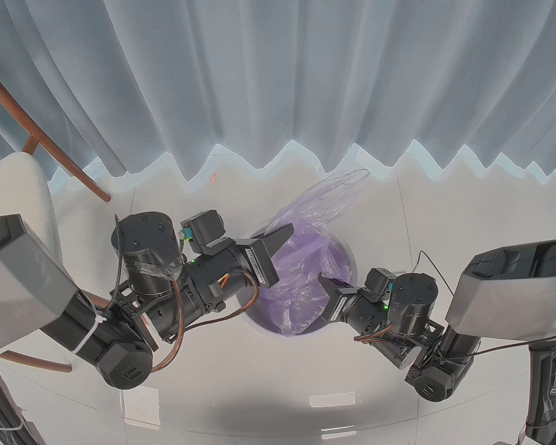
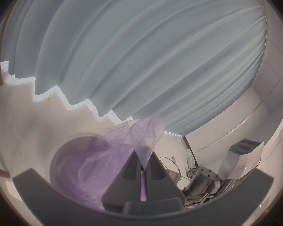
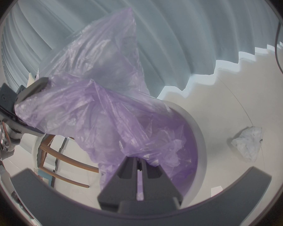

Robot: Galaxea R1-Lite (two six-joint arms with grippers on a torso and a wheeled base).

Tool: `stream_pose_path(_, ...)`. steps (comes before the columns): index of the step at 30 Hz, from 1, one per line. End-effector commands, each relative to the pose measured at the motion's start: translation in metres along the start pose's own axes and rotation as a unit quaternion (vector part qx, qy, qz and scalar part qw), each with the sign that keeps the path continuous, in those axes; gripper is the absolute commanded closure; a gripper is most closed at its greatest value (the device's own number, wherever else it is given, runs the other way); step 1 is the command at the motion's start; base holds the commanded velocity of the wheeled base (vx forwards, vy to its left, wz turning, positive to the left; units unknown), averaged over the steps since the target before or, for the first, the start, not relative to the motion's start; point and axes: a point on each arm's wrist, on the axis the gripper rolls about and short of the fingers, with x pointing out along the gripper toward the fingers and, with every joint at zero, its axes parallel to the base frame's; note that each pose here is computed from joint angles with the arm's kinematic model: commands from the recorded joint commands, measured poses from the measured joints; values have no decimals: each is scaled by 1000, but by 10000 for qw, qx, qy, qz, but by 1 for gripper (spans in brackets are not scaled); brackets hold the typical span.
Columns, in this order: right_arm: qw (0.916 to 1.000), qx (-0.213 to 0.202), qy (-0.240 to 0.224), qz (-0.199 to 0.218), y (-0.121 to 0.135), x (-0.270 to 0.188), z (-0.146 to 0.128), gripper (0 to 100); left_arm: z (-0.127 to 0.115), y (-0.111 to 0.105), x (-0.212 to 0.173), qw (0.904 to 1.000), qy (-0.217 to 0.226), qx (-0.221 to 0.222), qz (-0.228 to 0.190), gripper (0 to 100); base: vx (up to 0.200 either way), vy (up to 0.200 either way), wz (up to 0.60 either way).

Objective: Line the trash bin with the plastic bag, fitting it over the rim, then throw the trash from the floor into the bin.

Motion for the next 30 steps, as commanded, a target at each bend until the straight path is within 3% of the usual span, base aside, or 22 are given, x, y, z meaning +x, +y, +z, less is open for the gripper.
stream_pose_path(1,9999,3,47,97,6,-6,-3,100,-16,14,5,9996,225,-36,182,100,0,0,0)
stream_pose_path(6,9985,-99,378,376,29,-38,-6,100,-21,26,9,9991,265,-27,316,100,0,0,0)
stream_pose_path(7,9973,-131,474,549,43,-58,-4,100,-19,31,12,9994,152,47,323,100,0,0,0)
stream_pose_path(12,9956,39,238,906,64,-102,25,100,-21,34,13,9992,129,182,325,100,0,0,0)
stream_pose_path(16,9926,240,-248,1167,70,-134,61,100,-24,25,3,9988,276,337,221,100,0,0,0)
stream_pose_path(19,9930,290,-318,1103,67,-140,69,100,-21,16,-2,9988,276,388,117,100,0,0,0)
stream_pose_path(21,9968,288,-278,689,52,-141,79,100,-26,3,-5,9985,373,393,-33,100,0,0,0)
stream_pose_path(22,9974,376,-297,531,47,-139,84,0,-28,2,-6,9983,406,403,-51,100,0,0,0)
stream_pose_path(26,9935,1069,-284,250,40,-130,96,0,-32,0,-5,9978,425,508,-80,100,0,0,0)
stream_pose_path(28,9901,1388,188,-83,39,-123,92,0,-31,-1,-5,9976,346,597,-111,100,0,0,0)
stream_pose_path(30,9862,1595,362,-271,40,-114,97,0,-31,-1,-5,9975,311,618,-127,100,0,0,0)
